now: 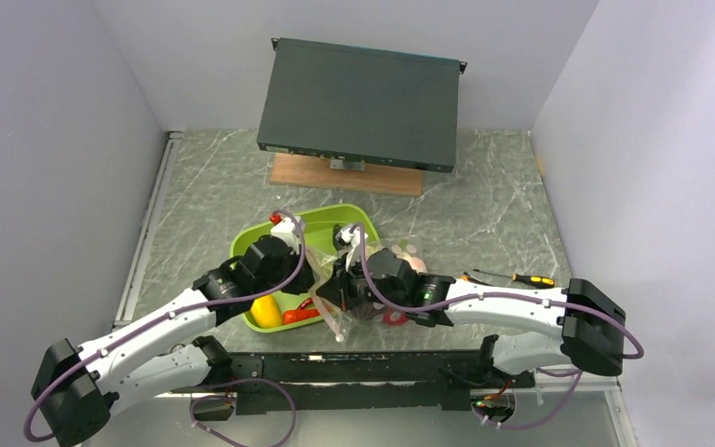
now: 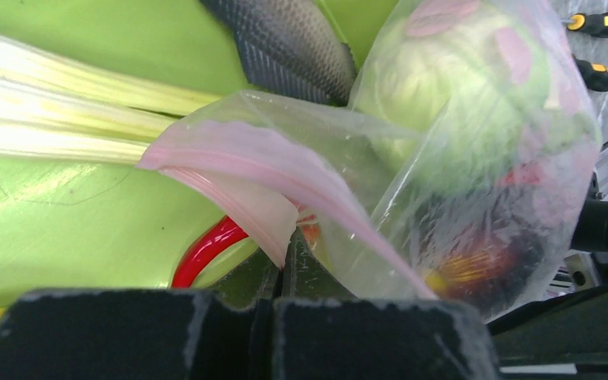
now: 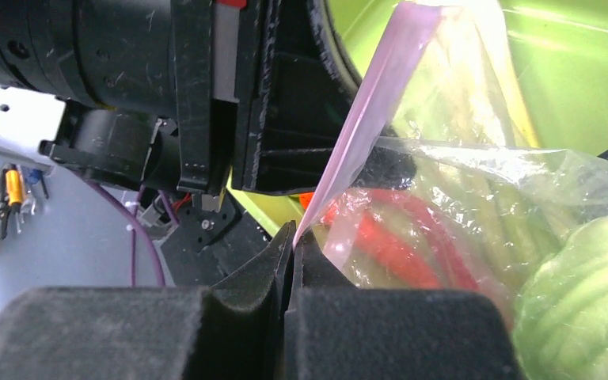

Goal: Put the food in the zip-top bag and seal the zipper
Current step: Adjust the zipper food storage bag at the center of the board.

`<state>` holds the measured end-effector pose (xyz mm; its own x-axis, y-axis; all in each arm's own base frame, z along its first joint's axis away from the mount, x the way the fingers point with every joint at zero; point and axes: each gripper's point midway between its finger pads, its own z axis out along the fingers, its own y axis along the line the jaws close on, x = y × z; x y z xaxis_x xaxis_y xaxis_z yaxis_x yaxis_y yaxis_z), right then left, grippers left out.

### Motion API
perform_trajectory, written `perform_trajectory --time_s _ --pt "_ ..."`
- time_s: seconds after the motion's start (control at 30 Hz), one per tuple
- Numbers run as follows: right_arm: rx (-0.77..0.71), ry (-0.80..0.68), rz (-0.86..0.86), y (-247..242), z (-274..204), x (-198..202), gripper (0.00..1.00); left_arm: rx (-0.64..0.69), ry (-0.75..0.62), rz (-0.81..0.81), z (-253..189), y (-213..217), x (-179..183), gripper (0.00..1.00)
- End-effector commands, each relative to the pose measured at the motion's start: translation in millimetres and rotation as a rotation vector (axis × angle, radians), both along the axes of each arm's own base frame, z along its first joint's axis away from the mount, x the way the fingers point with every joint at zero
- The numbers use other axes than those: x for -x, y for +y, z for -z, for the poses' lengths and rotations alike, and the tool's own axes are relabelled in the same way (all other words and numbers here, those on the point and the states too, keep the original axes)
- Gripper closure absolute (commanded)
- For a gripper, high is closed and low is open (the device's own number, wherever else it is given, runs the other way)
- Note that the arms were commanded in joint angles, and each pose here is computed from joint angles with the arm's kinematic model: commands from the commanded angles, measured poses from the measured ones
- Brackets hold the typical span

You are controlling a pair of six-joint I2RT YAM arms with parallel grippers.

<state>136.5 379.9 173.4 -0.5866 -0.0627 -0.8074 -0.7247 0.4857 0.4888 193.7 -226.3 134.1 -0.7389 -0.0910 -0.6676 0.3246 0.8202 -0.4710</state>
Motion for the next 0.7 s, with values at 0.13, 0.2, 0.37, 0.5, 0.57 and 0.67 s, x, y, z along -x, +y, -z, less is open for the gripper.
perform_trajectory --time_s 0.13,0.2,0.37,0.5,0.57,0.67 --pt "-0.03 -0.121 0.091 -4 -32 -22 1.0 0.011 -0.069 -0.025 -10 3 -10 1.0" --pt "-0.033 -0.149 0.123 -14 -46 -26 1.0 0.022 -0.083 -0.011 -19 -1 -11 1.0" --pt "0.012 -0.224 0.272 -58 -77 -48 1.0 0.14 -0.133 0.12 -73 -32 -10 1.0" --pt "0.031 -0.257 0.41 -105 -85 -73 1.0 0.233 -0.155 0.287 -127 -73 -3 1.0" --pt "0.046 -0.243 0.475 -131 -84 -87 1.0 0.273 -0.172 0.338 -146 -94 -2 1.0" --pt "0.063 -0.23 0.585 -170 -91 -102 1.0 0.369 -0.176 0.404 -171 -127 -2 1.0"
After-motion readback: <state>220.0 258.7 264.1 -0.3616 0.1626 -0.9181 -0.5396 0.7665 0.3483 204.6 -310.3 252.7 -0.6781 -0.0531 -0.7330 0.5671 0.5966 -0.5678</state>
